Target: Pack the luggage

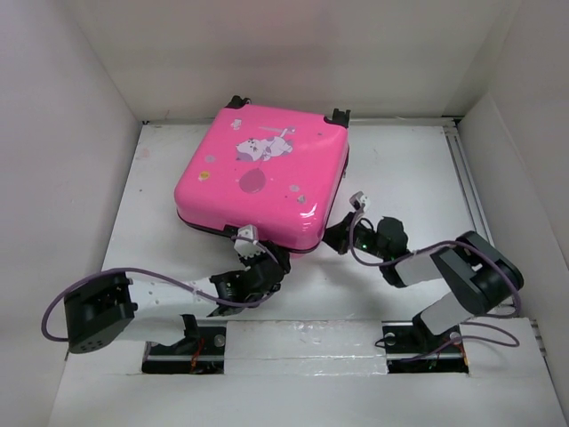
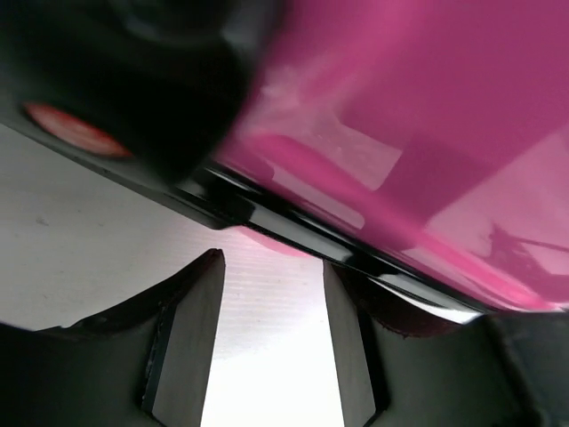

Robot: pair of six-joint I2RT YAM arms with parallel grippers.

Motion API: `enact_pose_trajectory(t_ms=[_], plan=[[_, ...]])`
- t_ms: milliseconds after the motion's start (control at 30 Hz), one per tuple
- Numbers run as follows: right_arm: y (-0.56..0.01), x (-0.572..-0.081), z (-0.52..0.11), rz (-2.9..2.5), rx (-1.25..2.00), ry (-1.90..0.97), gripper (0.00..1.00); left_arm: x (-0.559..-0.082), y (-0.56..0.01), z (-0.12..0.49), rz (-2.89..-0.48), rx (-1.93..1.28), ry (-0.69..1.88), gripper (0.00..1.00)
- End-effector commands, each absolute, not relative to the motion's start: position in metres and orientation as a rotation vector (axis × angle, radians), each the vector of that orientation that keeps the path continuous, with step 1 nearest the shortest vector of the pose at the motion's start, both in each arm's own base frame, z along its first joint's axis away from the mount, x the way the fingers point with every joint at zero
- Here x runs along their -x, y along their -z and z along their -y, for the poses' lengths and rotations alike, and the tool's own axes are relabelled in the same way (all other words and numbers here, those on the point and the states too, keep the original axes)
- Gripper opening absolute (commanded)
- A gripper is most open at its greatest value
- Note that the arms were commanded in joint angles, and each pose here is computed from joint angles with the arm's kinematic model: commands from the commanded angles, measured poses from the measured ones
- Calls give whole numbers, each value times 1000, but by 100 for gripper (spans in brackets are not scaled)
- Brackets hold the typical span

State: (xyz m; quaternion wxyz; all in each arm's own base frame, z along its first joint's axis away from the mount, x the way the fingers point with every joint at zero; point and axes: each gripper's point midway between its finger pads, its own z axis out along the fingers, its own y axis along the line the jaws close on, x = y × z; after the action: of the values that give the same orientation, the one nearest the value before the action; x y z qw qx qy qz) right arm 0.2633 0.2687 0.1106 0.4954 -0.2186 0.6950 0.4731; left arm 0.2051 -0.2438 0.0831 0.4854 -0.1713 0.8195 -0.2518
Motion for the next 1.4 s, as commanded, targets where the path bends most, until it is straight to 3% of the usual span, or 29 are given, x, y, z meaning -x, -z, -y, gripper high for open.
enact_pose_trajectory(t_ms=[0,33,133,400,633,867,967,1100,1200,1367], plan=[[-173,-256,-278,-1443,516,-1172,0,-232,-104,237,-1907,503,591,44],[-190,-253,-276,-1405,508,-1150,0,-235,-106,237,-1905,484,588,44],[-146,-236,-274,-1697,448,-1006,0,-246,-115,244,-1879,457,552,44],[-99,-176,-260,-1965,429,-938,0,-272,-130,272,-1867,437,595,42],[-120,-131,-310,-1986,514,-1018,0,-282,-148,308,-1856,385,686,41],[-141,-180,-360,-1928,372,-889,0,-266,-137,329,-1905,295,782,45],[-152,-185,-361,-1896,351,-888,0,-256,-121,293,-1958,320,655,51],[-147,-189,-343,-1908,338,-880,0,-238,-121,221,-1933,429,495,69],[-142,-192,-333,-1917,336,-887,0,-236,-159,182,-1810,549,539,79],[-137,-187,-328,-1932,355,-900,0,-249,-265,134,-1514,701,607,82]])
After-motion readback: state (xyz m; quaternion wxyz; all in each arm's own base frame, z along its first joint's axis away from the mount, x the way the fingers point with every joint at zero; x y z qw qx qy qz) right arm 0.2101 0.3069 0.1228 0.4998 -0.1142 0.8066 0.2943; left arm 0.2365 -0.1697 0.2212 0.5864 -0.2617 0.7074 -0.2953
